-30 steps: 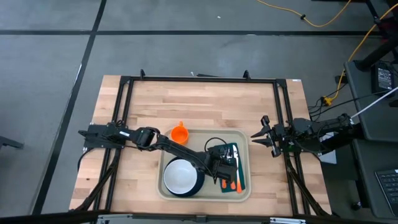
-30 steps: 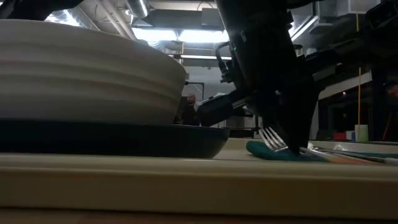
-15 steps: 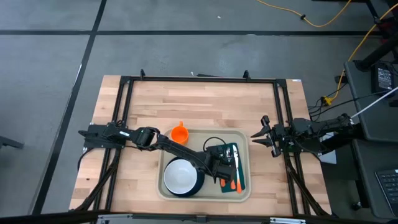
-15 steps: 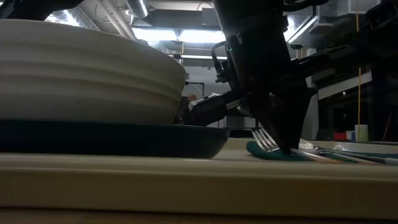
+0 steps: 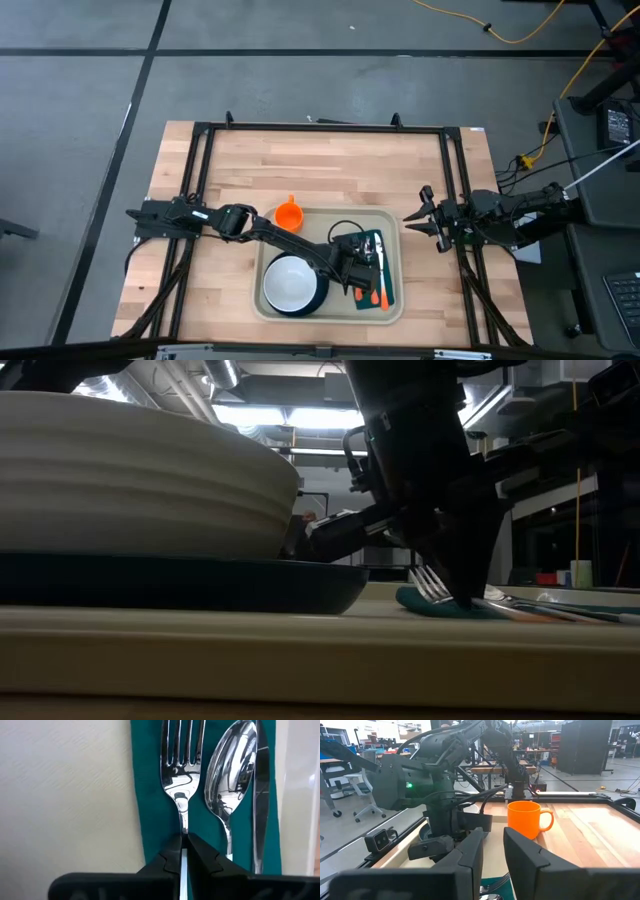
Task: Set up tray
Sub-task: Put the orange fork on top of the green table napkin to the left of the orange spoon, then return to Home Position
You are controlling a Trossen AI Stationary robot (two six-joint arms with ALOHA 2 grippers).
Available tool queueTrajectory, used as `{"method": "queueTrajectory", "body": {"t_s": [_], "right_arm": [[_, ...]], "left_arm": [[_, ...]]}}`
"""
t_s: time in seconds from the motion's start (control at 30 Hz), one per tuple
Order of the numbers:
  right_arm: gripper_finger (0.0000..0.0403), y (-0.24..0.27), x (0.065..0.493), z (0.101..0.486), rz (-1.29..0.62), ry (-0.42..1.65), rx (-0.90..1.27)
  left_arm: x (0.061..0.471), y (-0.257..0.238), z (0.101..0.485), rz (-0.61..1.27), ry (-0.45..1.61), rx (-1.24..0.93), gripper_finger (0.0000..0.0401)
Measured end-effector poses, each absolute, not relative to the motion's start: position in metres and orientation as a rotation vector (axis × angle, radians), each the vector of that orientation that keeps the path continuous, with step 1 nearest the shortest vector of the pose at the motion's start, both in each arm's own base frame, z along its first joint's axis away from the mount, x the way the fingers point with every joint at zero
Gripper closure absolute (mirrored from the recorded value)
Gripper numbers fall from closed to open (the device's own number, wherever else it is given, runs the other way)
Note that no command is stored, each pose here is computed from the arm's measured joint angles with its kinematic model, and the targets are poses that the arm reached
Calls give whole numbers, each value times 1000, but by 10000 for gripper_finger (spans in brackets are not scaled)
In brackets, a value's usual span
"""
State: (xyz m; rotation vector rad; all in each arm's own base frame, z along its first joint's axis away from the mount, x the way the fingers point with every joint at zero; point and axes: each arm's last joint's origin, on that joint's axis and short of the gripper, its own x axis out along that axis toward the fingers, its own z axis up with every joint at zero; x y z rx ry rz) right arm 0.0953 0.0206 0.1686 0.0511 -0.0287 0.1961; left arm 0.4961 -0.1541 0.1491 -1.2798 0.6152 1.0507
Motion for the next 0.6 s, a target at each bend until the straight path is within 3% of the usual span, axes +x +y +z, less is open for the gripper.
{"method": "queueTrajectory", "body": {"t_s": [0.6], "right_arm": [[320,21,95,169,196,-29,51]], "left_arm": [[496,-155,149,1013,674,-1249,318]]}}
